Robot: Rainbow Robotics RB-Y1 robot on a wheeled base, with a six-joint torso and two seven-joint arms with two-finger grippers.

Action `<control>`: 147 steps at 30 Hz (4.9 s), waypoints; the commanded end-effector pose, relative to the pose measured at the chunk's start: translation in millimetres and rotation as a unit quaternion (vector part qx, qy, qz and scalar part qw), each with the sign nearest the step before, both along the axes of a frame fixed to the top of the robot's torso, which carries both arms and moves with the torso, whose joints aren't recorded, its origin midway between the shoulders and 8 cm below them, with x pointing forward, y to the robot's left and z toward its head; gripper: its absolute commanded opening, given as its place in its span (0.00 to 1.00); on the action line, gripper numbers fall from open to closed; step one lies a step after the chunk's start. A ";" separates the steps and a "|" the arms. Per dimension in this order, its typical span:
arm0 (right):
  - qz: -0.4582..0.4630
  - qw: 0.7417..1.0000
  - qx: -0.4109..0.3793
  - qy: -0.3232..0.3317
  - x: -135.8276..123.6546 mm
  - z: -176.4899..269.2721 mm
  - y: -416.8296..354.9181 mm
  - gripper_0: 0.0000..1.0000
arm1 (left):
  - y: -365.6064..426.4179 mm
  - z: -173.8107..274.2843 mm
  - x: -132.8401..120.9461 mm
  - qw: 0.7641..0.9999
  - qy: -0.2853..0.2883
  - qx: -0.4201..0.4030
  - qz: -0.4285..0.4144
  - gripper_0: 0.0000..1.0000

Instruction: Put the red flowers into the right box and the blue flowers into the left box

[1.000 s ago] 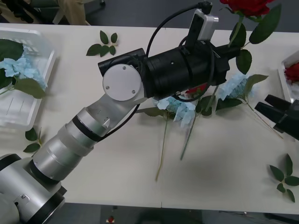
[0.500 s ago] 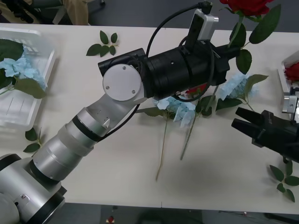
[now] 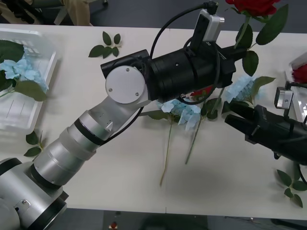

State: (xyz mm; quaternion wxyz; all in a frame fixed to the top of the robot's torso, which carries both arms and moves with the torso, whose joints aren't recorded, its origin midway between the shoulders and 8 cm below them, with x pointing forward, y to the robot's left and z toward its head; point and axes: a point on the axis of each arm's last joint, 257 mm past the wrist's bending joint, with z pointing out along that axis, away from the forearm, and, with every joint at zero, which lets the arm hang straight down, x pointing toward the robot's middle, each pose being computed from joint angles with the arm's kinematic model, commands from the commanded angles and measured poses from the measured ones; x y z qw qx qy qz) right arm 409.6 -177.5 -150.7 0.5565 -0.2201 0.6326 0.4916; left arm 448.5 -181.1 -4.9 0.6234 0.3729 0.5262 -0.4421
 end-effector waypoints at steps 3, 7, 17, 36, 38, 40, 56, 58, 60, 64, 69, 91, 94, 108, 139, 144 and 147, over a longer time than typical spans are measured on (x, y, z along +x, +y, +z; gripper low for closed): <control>0.002 1.000 -0.009 -0.009 11.4 3.5 20.6 0.87 | 2.5 13.8 1.1 1.000 -0.010 -0.016 0.007 0.00; 0.001 1.000 -0.018 -0.012 21.5 3.3 34.5 0.87 | 2.5 13.8 1.1 1.000 -0.010 -0.016 0.007 0.00; 0.009 0.999 -0.024 -0.019 32.1 8.4 59.8 0.87 | 2.5 13.8 1.1 1.000 -0.010 -0.016 0.007 0.00; 0.005 1.000 -0.025 -0.017 35.8 6.3 64.4 0.00 | 2.5 13.8 1.1 1.000 -0.010 -0.016 0.007 0.00; 0.005 1.000 -0.025 -0.018 35.8 6.3 65.2 0.00 | 2.5 13.8 1.1 1.000 -0.010 -0.016 0.007 0.00; 0.003 1.000 -0.024 -0.018 36.4 6.7 64.7 0.00 | 2.5 13.8 1.1 1.000 -0.010 -0.016 0.007 0.00; -0.007 1.000 -0.022 -0.017 41.6 7.0 63.2 0.00 | 2.5 13.8 1.1 1.000 -0.010 -0.016 0.007 1.00; -0.009 1.000 -0.022 -0.018 42.3 8.4 61.6 0.00 | 2.5 13.8 1.1 1.000 -0.010 -0.016 0.007 1.00; -0.012 1.000 -0.022 -0.019 43.6 9.0 59.0 0.00 | 2.5 13.8 1.1 1.000 -0.010 -0.016 0.007 1.00; -0.025 0.999 -0.035 -0.023 48.7 7.2 49.5 0.00 | 2.5 13.8 1.1 1.000 -0.010 -0.016 0.007 1.00; -0.053 0.996 -0.061 -0.028 57.0 2.0 25.4 0.00 | 2.5 13.8 1.1 1.000 -0.010 -0.016 0.007 1.00; -0.237 0.933 -0.262 0.072 74.9 -46.3 -183.6 0.00 | 2.5 13.8 1.1 1.000 -0.010 -0.016 0.007 1.00; -0.274 0.918 -0.262 0.121 74.2 -54.3 -212.5 0.00 | 2.5 13.8 1.1 1.000 -0.010 -0.016 0.007 1.00; -0.447 0.786 -0.327 0.274 46.4 -60.8 -365.5 0.00 | 24.0 2.2 11.8 0.999 0.013 -0.033 0.033 1.00; -0.554 0.603 -0.489 0.301 25.3 -62.7 -480.1 0.00 | 192.4 -136.8 63.7 0.980 0.113 0.150 0.070 1.00; -0.547 0.602 -0.497 0.303 24.0 -68.9 -478.7 0.00 | 213.3 -133.1 57.8 0.971 0.138 0.191 0.052 1.00; -0.545 0.602 -0.499 0.304 23.3 -70.5 -479.3 0.00 | 212.2 -134.8 51.8 0.964 0.150 0.215 0.051 1.00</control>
